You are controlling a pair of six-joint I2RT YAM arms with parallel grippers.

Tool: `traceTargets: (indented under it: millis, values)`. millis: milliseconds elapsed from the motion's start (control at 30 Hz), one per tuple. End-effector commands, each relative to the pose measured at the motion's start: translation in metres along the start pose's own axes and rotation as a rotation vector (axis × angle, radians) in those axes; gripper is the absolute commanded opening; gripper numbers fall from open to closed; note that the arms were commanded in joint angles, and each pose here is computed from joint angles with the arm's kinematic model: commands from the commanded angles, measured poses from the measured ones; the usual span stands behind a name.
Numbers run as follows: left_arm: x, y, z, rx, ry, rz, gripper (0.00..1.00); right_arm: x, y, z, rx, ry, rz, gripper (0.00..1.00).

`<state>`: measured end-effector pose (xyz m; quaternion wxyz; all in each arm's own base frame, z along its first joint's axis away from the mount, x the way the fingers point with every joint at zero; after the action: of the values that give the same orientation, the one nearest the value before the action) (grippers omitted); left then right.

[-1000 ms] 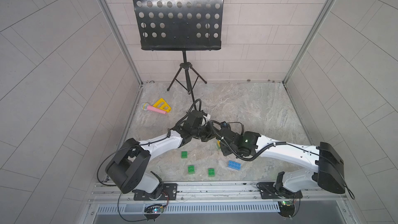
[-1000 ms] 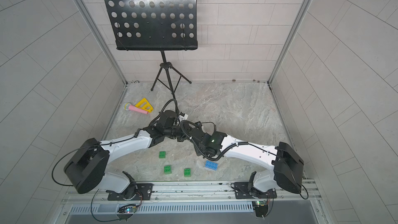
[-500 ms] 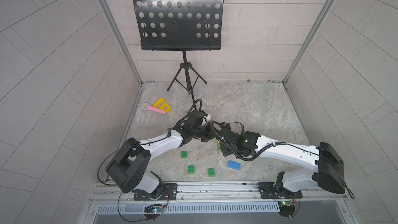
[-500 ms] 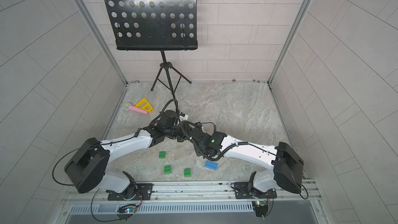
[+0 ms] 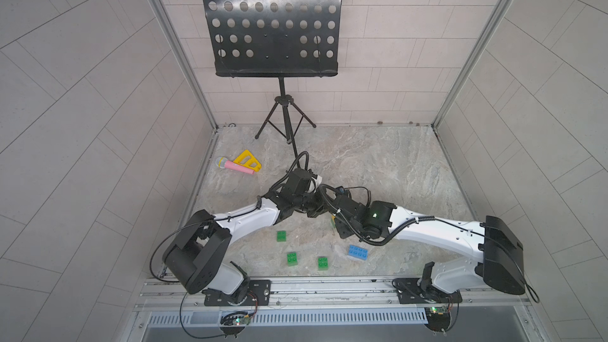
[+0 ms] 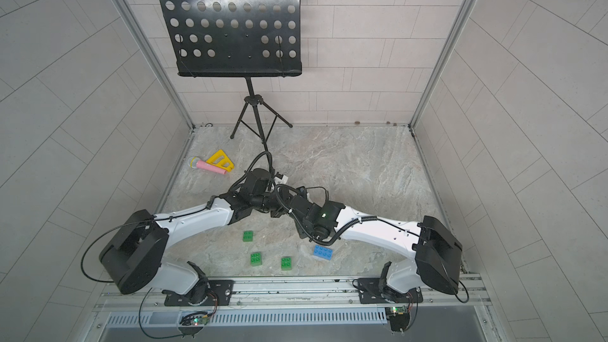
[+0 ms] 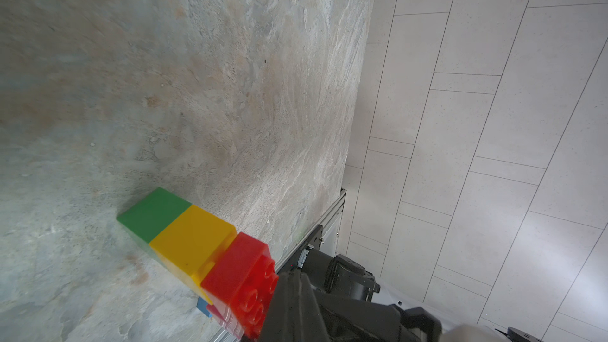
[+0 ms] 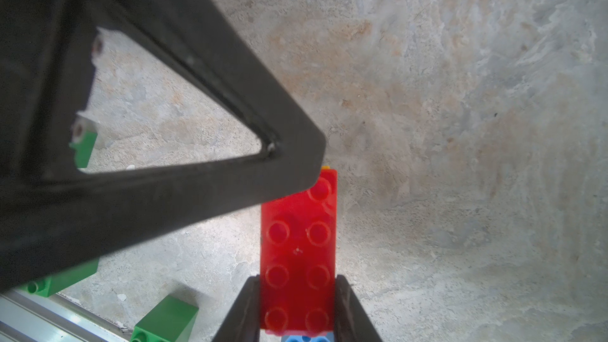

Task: Assemble the letter r with lego
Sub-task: Assemble the lego brick with the lego brick.

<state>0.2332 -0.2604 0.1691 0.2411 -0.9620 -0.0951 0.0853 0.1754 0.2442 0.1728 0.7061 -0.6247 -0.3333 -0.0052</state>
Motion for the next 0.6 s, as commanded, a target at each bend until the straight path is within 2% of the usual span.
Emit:
traceTargets:
  millis: [0,333,567]
  values:
    - [0.000,0.003,-0.011,-0.023,0.030,0.010,0.00,0.000,0.002,-0.001,-0.024,-0.006,0.013,0.00]
    - [-0.005,0.002,-0.012,-0.022,0.043,0.034,0.00,-0.001,0.003,-0.001,-0.025,-0.004,0.016,0.00]
    - [-0.011,0.003,-0.002,0.040,0.061,0.055,0.00,0.001,0.002,-0.001,-0.029,-0.006,0.016,0.00]
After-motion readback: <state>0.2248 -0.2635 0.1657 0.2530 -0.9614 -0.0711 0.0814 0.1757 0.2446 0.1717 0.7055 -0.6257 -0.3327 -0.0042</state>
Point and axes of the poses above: each gripper's point midway between its finger pads, its own y axis out along the fingers, its own z axis along the line the jaws close on, x = y × z, the point moved 7 cm from there along -y, back along the fingers, and after that the axes turned 8 degrees about -y, right-handed, at the moved point
